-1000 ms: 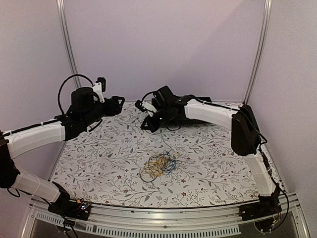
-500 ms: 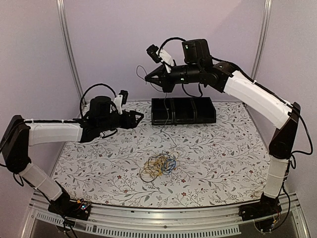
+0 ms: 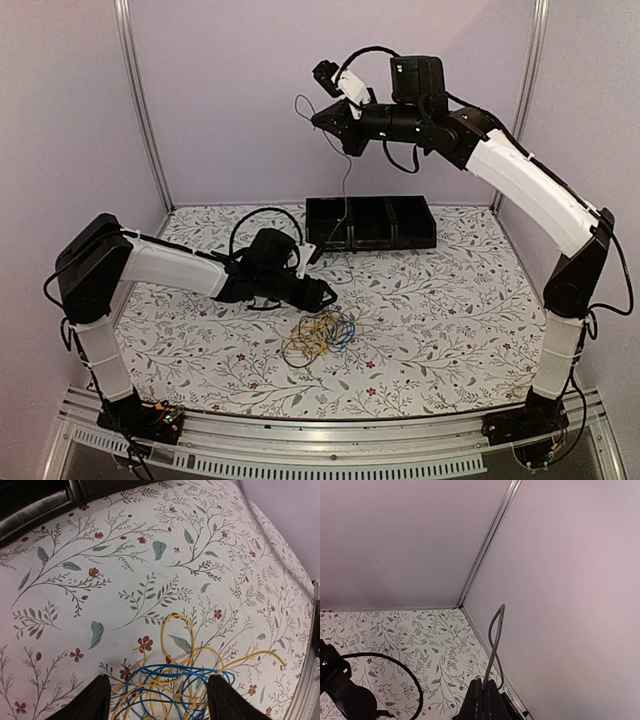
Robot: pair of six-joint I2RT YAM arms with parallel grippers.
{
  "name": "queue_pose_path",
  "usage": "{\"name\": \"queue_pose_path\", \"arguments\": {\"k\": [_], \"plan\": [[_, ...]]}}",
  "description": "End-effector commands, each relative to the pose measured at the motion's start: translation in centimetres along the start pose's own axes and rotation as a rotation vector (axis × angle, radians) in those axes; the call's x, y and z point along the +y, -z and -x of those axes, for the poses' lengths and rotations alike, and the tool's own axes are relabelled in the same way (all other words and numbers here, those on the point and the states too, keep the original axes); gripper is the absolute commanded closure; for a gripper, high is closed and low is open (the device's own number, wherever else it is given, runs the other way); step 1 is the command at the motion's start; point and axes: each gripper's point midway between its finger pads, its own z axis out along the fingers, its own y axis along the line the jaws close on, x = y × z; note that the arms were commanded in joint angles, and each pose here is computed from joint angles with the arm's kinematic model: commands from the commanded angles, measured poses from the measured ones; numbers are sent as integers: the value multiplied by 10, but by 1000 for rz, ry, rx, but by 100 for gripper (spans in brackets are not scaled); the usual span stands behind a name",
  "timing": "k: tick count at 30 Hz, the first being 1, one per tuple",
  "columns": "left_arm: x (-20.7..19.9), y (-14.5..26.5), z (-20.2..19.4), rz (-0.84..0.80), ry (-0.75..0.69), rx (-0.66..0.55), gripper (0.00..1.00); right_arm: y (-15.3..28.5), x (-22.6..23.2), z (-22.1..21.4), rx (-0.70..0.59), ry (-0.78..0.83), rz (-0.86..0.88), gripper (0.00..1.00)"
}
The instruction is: Untangle the cables
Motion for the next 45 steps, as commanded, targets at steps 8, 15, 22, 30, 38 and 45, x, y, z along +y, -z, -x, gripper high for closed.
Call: {"name": "queue_pose_path", "arguments": {"k": [8,15,22,30,38,45], "plan": [[4,42,51,112,-60,-120,32,25,-79,37,-104,119,-275,100],[39,110,100,256,6,-325,31,-7,-87,12,-89,184,-309,100],[54,166,126,289,79,-511,31,-45,-102,-18,-108,289,-374,100],[57,189,136,294,85,-566,30,-78,-126,-49,-171,354,-466,100],[58,196,139,281,96,-581,30,-125,-121,-144,-76,291,-407,100],[58,202,141,287,93,-595,30,-149,-88,-228,88,190,-281,100]]}}
